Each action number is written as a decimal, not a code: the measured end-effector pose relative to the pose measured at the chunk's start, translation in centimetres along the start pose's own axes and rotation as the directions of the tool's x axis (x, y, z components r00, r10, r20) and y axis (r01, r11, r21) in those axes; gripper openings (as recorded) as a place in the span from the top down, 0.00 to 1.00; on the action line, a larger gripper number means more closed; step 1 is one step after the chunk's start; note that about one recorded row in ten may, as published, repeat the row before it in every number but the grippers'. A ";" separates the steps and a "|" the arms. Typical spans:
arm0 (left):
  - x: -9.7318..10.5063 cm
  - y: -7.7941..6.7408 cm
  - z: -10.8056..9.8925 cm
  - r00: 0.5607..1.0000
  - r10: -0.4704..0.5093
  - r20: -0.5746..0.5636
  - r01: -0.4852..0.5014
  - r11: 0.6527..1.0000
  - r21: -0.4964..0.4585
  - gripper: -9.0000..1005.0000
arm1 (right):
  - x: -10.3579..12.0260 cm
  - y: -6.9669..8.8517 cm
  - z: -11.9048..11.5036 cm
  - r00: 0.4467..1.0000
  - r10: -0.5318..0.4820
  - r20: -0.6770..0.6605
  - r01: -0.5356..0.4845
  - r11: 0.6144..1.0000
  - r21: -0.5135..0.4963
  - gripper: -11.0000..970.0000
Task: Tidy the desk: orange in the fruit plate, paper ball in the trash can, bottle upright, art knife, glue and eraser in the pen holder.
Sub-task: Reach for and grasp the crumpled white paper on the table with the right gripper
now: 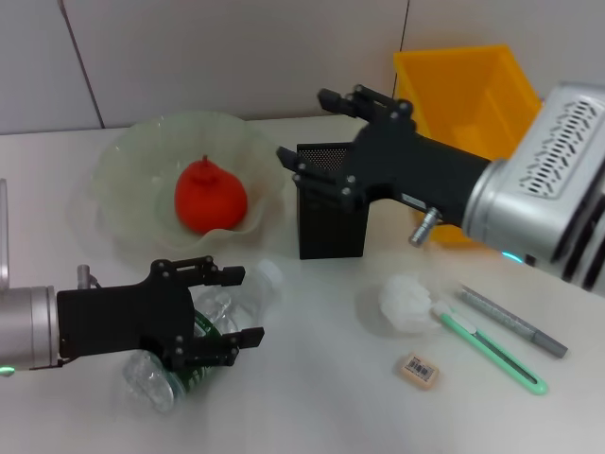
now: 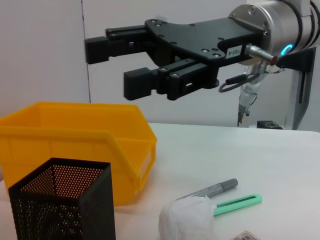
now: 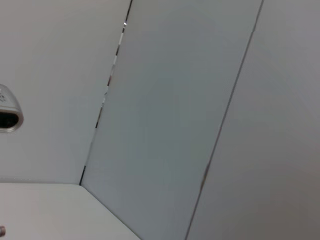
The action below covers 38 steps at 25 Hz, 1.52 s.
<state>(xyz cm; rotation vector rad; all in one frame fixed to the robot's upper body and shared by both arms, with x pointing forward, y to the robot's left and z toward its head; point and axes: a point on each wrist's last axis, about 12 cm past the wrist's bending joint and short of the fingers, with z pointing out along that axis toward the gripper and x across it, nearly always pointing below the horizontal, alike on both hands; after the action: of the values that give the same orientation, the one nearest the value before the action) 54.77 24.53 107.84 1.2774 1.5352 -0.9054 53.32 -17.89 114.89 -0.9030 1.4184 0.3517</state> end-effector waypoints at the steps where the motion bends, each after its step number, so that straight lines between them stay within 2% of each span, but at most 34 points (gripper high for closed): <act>1: 0.0 0.0 0.0 1.000 -0.001 0.000 0.001 1.000 0.000 0.24 | 0.1 0.0 -0.3 1.000 0.004 -0.004 -0.004 1.000 0.006 0.24; 8: 0.1 -0.1 -0.1 1.000 -0.006 0.000 0.006 1.000 -0.001 0.23 | 1.0 0.4 -1.9 0.998 0.055 -0.019 -0.054 0.998 0.038 0.24; 12: 0.1 -0.1 -0.1 1.000 -0.006 0.000 0.006 1.000 -0.001 0.23 | 1.3 0.1 -3.3 0.988 0.151 0.032 -0.153 0.987 0.045 0.24; 17: 0.2 -0.1 -0.2 1.000 -0.010 0.001 0.010 1.000 -0.006 0.24 | 2.1 -1.1 -6.7 0.949 0.299 0.103 -0.304 0.952 0.033 0.24; 18: 0.2 -0.1 -0.2 1.000 -0.010 0.001 0.010 1.000 -0.007 0.24 | 2.7 -1.7 -7.9 0.926 0.360 0.111 -0.365 0.931 0.030 0.24; 22: 0.2 -0.1 -0.2 1.000 -0.010 0.002 0.010 1.000 -0.009 0.23 | 3.7 -2.6 -9.7 0.900 0.423 0.101 -0.427 0.904 0.023 0.24; 23: 0.2 -0.1 -0.2 1.000 -0.010 0.003 0.010 1.000 -0.009 0.23 | 4.4 -3.0 -10.4 0.895 0.442 0.066 -0.444 0.896 0.020 0.24; 31: 0.0 0.1 -0.1 1.000 -0.001 -0.001 0.001 1.000 -0.007 0.24 | 5.7 -3.7 -10.8 0.889 0.441 -0.123 -0.443 0.896 0.013 0.24; 38: 0.0 0.2 0.1 1.000 -0.002 -0.006 0.002 1.000 -0.010 0.24 | 5.9 -4.5 -9.3 0.845 0.424 -0.326 -0.447 0.895 0.005 0.25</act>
<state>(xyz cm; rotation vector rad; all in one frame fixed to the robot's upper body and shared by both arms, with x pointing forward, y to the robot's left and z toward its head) 54.93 24.52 107.79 1.2724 1.5445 -0.8947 51.07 -29.11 111.76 -0.7051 1.9303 0.6228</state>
